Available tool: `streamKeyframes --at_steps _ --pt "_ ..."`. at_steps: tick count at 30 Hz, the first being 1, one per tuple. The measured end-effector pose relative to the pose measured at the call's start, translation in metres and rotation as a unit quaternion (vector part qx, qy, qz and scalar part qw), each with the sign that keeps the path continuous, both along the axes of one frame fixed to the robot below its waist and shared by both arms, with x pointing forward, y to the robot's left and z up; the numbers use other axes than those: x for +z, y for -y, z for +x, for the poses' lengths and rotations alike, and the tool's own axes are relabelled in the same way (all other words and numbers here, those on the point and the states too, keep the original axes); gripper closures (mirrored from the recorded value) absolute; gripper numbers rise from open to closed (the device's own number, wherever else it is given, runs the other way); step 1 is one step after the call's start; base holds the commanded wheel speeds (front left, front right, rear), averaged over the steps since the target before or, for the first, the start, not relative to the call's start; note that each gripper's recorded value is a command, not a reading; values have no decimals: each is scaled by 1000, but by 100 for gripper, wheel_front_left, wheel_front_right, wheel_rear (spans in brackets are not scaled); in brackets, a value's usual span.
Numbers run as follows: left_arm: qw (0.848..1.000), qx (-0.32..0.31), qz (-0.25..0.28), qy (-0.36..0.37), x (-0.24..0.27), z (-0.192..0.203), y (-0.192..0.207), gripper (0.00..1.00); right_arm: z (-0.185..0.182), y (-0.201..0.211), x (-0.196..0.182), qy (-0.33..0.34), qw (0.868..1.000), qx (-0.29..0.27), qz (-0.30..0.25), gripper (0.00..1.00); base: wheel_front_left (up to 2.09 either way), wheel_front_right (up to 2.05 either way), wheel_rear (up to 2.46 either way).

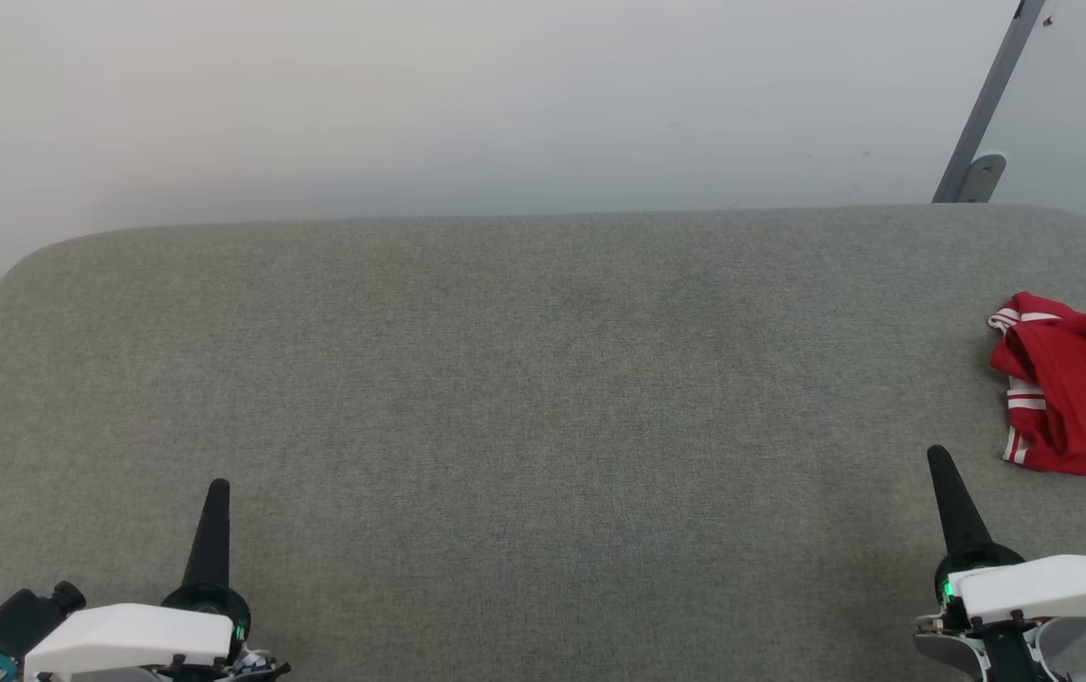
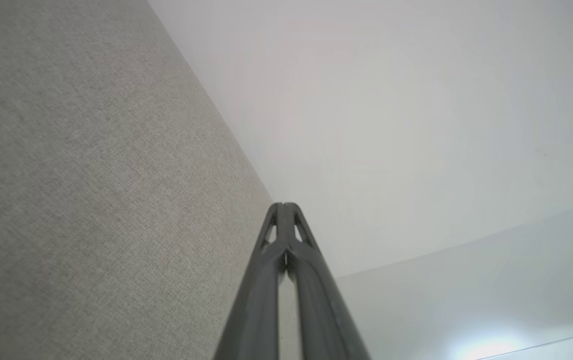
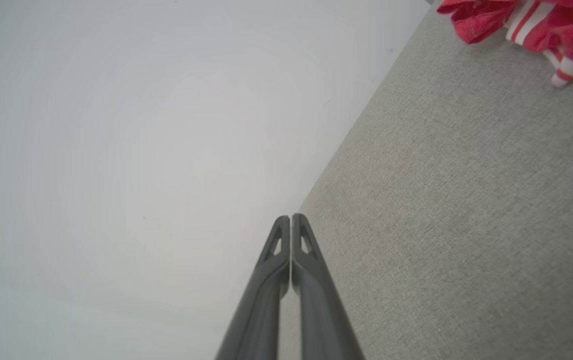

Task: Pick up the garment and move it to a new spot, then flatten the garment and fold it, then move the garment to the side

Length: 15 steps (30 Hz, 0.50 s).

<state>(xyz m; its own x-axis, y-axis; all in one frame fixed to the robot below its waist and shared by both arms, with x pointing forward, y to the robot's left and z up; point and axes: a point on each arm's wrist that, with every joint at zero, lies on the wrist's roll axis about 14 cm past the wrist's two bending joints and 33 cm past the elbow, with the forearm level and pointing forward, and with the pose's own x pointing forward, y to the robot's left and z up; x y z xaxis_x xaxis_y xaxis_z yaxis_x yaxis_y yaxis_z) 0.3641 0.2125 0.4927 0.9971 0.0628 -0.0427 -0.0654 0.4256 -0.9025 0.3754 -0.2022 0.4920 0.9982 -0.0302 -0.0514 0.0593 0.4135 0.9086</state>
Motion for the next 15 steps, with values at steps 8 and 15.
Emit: streamKeyframes --at_steps 8,15 --pt "999 -4 -36 0 0 3 2 100 2 0 1 2 999 0 36 100 0 0 0" --pt "998 -6 -67 3 2 7 4 100 4 0 4 7 998 1 65 100 0 0 0"
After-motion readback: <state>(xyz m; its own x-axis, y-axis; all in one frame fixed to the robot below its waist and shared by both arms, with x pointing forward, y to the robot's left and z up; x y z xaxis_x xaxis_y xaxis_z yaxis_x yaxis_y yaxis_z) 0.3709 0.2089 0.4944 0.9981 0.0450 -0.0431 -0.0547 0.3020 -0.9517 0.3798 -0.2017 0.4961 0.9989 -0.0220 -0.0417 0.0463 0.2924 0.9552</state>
